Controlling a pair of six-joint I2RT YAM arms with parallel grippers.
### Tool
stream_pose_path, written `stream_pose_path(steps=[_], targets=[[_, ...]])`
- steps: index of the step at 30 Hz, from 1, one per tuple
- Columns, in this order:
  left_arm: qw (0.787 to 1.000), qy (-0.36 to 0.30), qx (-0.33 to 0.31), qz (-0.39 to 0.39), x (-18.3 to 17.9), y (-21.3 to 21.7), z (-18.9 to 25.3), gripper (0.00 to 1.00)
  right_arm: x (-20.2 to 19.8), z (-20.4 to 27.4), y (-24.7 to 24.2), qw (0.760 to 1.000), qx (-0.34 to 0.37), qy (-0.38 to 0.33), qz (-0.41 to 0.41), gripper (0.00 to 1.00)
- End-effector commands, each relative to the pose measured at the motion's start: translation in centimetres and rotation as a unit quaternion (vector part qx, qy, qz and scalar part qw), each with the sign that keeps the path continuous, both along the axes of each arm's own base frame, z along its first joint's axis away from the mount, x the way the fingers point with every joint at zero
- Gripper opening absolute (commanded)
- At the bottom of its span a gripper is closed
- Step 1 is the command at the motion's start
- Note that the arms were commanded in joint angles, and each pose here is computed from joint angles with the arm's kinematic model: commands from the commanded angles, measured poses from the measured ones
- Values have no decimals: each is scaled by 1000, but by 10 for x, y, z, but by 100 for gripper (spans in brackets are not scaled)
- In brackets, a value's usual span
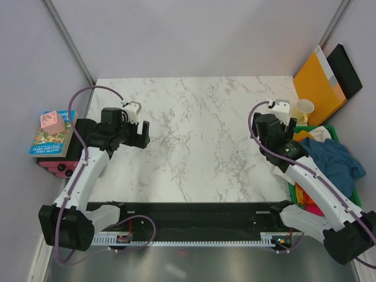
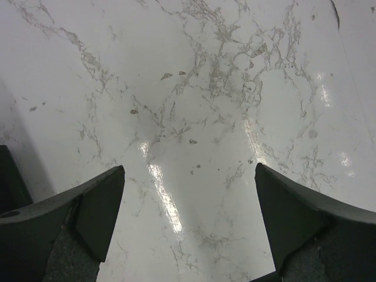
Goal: Fold and stack the t-shirts
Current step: Grab the tshirt from the pile
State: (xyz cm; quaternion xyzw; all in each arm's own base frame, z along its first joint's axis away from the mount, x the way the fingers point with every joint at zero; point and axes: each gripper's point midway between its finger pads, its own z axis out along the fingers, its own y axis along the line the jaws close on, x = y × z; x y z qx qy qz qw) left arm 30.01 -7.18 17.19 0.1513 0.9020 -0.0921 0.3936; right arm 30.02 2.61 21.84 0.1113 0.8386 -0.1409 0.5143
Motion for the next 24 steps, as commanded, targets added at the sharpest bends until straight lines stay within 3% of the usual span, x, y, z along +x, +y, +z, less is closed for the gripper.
stream_pose_path(steps=[1,24], targets=[[1000,-21,-8,13,13,4,11,100,-4,14,-9,999,-5,-27,-21,98],[997,-55,3,48,8,27,19,100,26,20,10,1000,-12,-26,8,98]])
